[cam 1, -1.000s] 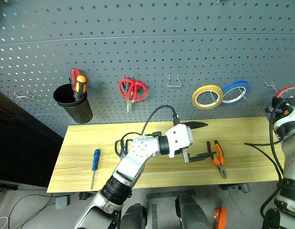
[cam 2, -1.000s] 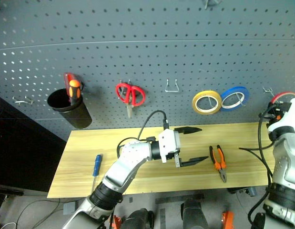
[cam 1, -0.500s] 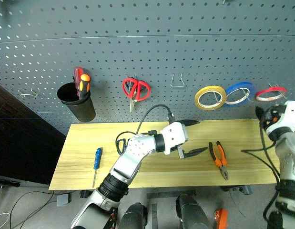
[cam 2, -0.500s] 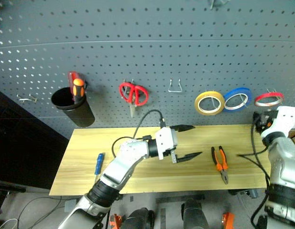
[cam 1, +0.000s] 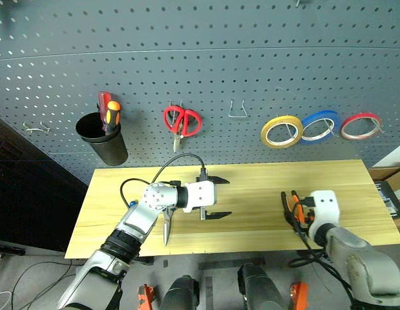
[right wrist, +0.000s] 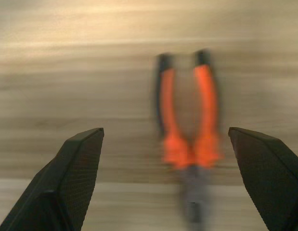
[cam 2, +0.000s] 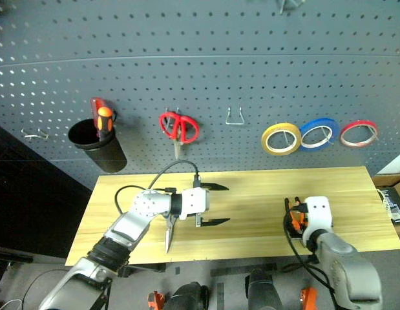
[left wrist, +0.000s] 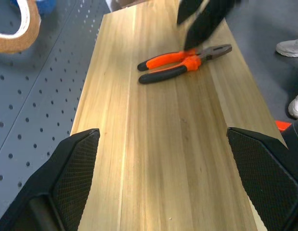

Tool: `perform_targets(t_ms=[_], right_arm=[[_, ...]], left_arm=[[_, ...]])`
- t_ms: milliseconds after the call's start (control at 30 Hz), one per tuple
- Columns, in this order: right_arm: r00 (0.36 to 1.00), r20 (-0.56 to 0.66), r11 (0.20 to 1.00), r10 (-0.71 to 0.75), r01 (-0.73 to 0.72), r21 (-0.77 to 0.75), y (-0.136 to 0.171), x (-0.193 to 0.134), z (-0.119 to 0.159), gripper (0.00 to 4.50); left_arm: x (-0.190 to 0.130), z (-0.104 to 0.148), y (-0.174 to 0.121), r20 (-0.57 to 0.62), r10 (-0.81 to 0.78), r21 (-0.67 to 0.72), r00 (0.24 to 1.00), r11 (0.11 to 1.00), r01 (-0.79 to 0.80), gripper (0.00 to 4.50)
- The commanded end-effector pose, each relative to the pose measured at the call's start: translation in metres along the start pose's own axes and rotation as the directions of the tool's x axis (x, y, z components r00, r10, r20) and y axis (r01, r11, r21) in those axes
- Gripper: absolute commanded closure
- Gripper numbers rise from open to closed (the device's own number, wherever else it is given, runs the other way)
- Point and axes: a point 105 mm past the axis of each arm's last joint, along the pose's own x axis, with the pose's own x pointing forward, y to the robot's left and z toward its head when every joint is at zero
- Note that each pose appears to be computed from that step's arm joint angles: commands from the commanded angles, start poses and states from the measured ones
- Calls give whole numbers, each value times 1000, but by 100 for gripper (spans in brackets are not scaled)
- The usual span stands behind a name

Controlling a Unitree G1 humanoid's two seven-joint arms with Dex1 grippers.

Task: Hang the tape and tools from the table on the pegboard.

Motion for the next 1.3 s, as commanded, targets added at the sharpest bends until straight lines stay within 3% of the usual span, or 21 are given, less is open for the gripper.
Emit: perform_targets(t_ms=[33,267,800,967,1033,1133,1300], right_arm=[[999,-14,999,-28,28,-43,-4,9,-4,4],[997,-40,988,-73,66,-142,-20,32,-4,4],[979,-202,991,24,-50,-123,-35,45,-26,4],[970,-240,983,47,-87,-160,-35,48,-31,117],[974,-222,978,49,-92,-188,-31,48,-27,180],[993,-117,963,13,-44,-265,-24,46,-7,186],[995,100,949,26,7,-315,16,23,27,187]], left_arm=[[3,9,0,28,-1,36,1000,999,0,0],[5,11,-10,36,-18,31,999,999,17,0],[7,8,-13,30,2,11,1000,1000,-2,0],[5,6,-14,29,14,-5,999,1000,-14,0],[3,8,-13,55,42,-44,998,998,-39,0],[-6,10,-7,97,142,-163,985,979,-125,0],[-34,3,-10,77,260,-360,963,907,-216,0]])
